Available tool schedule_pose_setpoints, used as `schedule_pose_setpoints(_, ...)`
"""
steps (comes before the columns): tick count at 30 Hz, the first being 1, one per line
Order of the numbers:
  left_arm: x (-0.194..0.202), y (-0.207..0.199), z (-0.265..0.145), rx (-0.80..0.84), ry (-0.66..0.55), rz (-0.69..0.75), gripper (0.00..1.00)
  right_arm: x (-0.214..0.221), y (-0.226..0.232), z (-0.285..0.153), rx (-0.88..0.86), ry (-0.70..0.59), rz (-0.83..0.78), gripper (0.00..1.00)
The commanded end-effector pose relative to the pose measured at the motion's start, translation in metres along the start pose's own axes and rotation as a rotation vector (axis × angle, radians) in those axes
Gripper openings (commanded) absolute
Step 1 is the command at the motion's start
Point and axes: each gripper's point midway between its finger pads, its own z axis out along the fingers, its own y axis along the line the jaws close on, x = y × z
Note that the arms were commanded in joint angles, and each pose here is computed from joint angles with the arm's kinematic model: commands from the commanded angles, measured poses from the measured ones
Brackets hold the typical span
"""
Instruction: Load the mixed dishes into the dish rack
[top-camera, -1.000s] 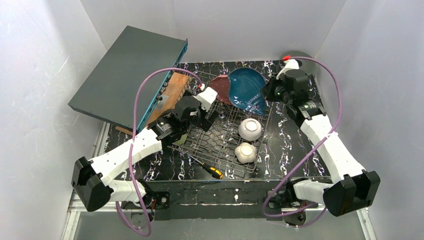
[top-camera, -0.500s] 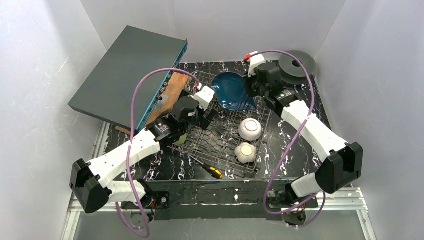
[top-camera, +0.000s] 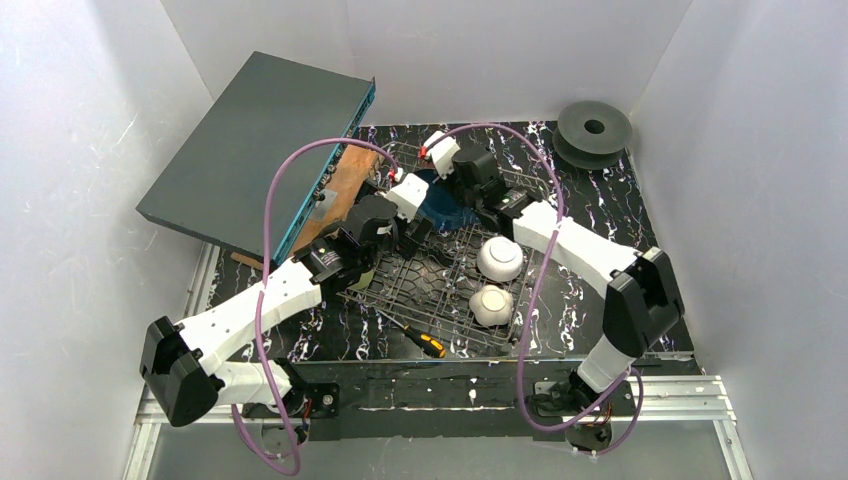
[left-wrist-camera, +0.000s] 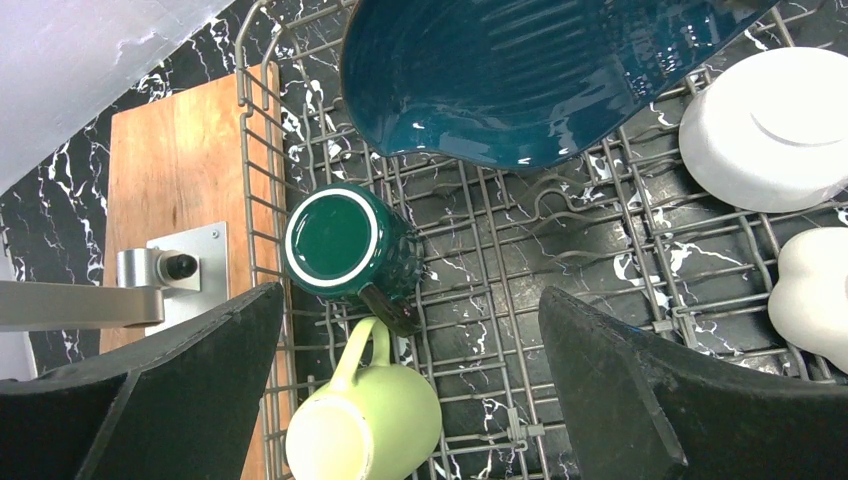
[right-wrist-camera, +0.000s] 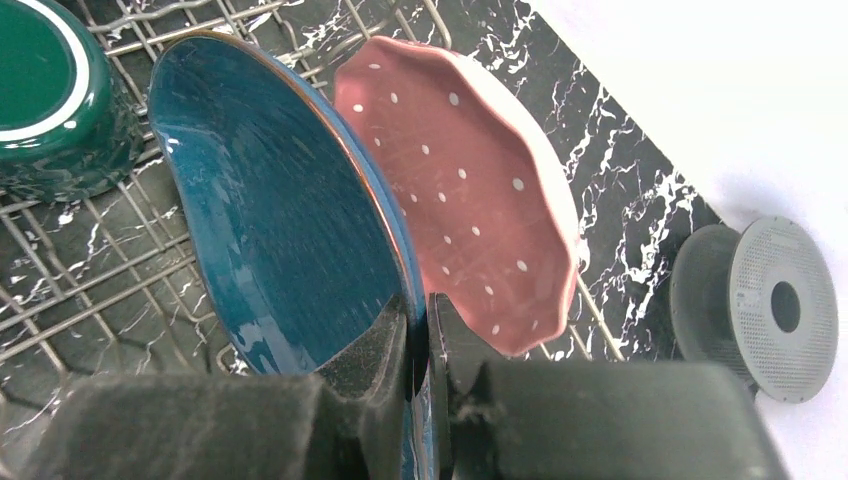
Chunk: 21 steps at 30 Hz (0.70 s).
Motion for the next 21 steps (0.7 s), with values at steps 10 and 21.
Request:
schedule_pose_setpoints(10, -0.001, 0.006, 0.001, -0.044, -0.011, 0.012, 0.99, -0.051, -0.045, 0.012, 0.28, -0.179, -0.057, 0.01)
schedule_pose_setpoints(21, -0.001, 0.008, 0.001, -0.054, -0.014, 0.015, 0.99, -0.036, -0.032, 0.016, 0.325, -0.151, -0.099, 0.01)
